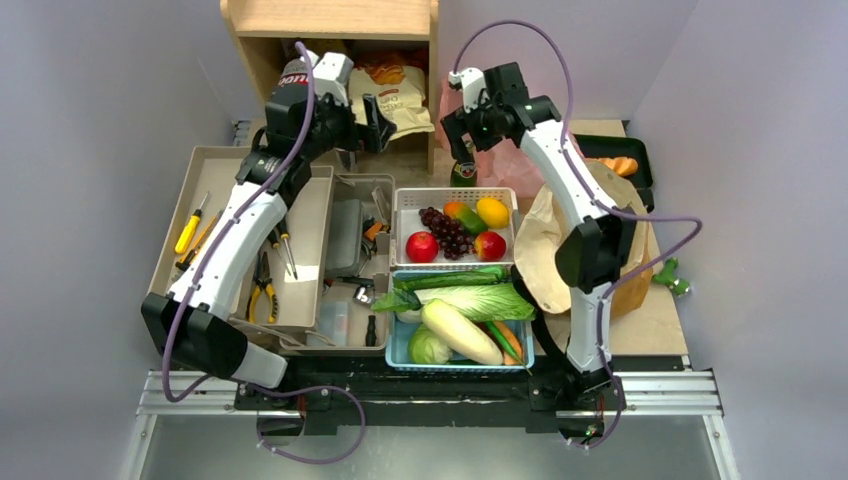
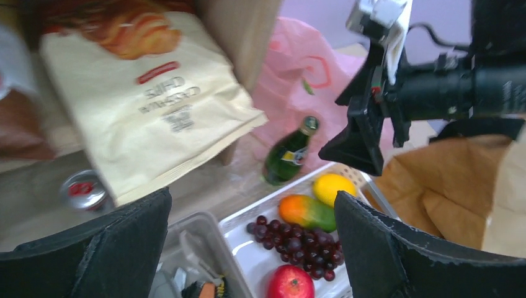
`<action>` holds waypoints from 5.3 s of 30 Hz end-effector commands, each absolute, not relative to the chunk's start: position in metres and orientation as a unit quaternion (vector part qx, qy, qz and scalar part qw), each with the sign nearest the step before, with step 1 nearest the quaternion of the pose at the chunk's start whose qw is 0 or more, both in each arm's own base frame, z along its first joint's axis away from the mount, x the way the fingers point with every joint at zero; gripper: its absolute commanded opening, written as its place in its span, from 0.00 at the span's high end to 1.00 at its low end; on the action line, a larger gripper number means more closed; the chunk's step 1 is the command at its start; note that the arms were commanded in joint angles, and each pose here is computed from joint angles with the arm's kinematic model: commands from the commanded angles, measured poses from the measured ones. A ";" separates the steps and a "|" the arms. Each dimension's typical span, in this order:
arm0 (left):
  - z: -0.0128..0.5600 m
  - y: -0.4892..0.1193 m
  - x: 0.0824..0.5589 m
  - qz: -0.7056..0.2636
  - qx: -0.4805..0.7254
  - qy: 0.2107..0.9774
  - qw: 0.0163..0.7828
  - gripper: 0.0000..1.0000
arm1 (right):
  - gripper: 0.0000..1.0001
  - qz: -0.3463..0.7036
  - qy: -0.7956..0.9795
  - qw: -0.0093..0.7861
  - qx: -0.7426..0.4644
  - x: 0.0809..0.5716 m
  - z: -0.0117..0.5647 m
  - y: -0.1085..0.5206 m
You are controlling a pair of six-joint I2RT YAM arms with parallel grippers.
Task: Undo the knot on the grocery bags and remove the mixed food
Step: Place the bottle at the center of the board, then move the bottle to the center of the board, then adjust the takeout bag at the center of the board.
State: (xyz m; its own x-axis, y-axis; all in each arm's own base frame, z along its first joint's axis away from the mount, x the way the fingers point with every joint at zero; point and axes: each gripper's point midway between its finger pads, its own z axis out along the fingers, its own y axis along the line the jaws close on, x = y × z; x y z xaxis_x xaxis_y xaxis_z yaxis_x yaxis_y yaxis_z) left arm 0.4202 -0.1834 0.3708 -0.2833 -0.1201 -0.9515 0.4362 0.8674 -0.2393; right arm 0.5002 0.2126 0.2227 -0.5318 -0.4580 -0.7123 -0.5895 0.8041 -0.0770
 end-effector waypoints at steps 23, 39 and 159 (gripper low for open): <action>0.270 -0.380 0.484 -0.300 0.426 0.579 0.628 0.25 | 0.01 0.019 0.805 0.547 -0.229 0.363 0.408 0.089; 0.226 -0.396 0.525 -0.235 0.401 0.619 0.633 0.30 | 0.01 0.018 0.809 0.545 -0.220 0.358 0.409 0.086; 0.168 -0.266 0.446 -0.064 0.610 0.720 0.324 1.00 | 0.01 0.042 0.812 0.536 -0.226 0.343 0.390 0.090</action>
State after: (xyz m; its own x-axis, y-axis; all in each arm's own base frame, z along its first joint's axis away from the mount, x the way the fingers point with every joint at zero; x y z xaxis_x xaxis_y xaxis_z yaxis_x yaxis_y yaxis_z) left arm 0.4387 -0.2691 0.1672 -0.1632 0.7578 -0.6318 0.8994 0.3775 0.2204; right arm 0.3463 0.0888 0.3769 -0.3611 -0.3576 -0.8612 -0.4249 0.8852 -0.1894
